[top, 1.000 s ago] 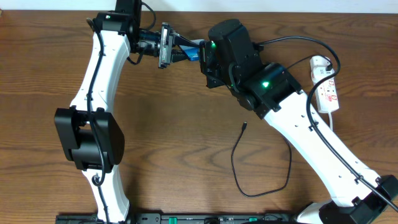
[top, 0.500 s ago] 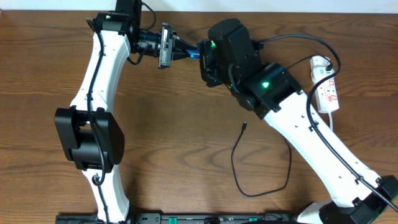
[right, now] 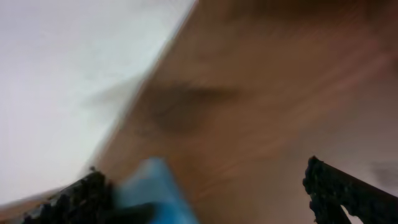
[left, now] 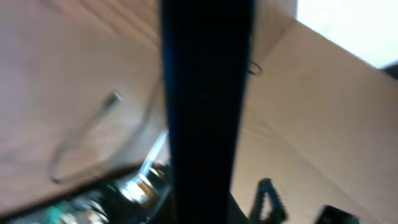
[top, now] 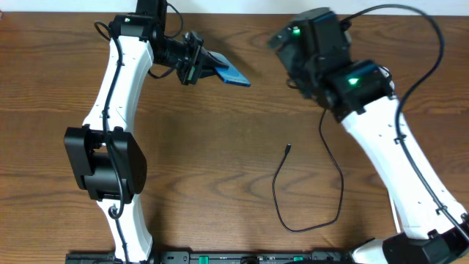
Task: Plug charger to phone and switch on socket
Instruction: 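Release the phone from the right gripper and move it toward the cable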
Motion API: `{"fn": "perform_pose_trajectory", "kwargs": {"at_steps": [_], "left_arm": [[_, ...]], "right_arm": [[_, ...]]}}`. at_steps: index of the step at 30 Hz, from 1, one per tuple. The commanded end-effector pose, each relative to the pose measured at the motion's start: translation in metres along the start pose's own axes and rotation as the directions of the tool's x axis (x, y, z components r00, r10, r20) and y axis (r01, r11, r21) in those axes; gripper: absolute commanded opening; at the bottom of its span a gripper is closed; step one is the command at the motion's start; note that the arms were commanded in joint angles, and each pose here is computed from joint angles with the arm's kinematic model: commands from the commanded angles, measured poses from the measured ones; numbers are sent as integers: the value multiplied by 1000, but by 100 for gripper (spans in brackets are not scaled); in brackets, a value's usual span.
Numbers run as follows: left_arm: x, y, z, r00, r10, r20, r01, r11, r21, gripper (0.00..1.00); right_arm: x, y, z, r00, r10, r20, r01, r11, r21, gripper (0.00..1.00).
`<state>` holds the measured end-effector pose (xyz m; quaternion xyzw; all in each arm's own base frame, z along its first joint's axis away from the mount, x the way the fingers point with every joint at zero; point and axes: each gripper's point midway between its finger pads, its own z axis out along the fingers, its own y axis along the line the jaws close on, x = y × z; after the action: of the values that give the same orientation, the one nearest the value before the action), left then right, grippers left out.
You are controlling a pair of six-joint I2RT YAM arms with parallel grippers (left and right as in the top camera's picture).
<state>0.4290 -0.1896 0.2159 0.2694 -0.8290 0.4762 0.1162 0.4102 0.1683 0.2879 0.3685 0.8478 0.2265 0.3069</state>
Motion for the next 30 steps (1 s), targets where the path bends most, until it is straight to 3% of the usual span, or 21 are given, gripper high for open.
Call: {"fn": "perform_pose_trajectory", "kwargs": {"at_steps": [1, 5, 10, 13, 17, 20, 22, 28, 30], "left_arm": [[-11, 7, -5, 948, 312, 69, -306, 948, -87, 7], [-12, 9, -3, 879, 474, 56, -466, 877, -118, 7], [-29, 32, -2, 863, 497, 96, -448, 838, -310, 7], [-36, 42, 0, 847, 520, 113, -435, 799, -415, 7], [-32, 41, 7, 837, 538, 100, -452, 782, -428, 7], [-34, 42, 6, 835, 541, 106, -447, 777, -442, 8], [-34, 43, 6, 836, 538, 104, -445, 778, -443, 7], [-34, 43, 6, 836, 538, 104, -445, 778, -443, 7], [-34, 43, 6, 837, 538, 103, -445, 778, -443, 7]], "right_arm": [[-13, -40, -14, 943, -328, -46, 332, 934, 135, 99], [7, -107, -14, 895, -392, -211, 443, 831, 335, 99], [49, -176, 11, 857, -339, -388, 493, 761, 422, 99], [74, -208, 34, 841, -305, -447, 498, 760, 418, 99], [112, -215, 60, 780, -322, -536, 512, 821, 253, 83], [119, -219, 69, 779, -329, -534, 507, 832, 227, 66], [122, -226, 72, 779, -327, -535, 509, 828, 234, 65], [131, -240, 89, 820, -282, -497, 443, 864, 240, 45], [133, -242, 91, 827, -272, -492, 429, 871, 240, 44]]}}
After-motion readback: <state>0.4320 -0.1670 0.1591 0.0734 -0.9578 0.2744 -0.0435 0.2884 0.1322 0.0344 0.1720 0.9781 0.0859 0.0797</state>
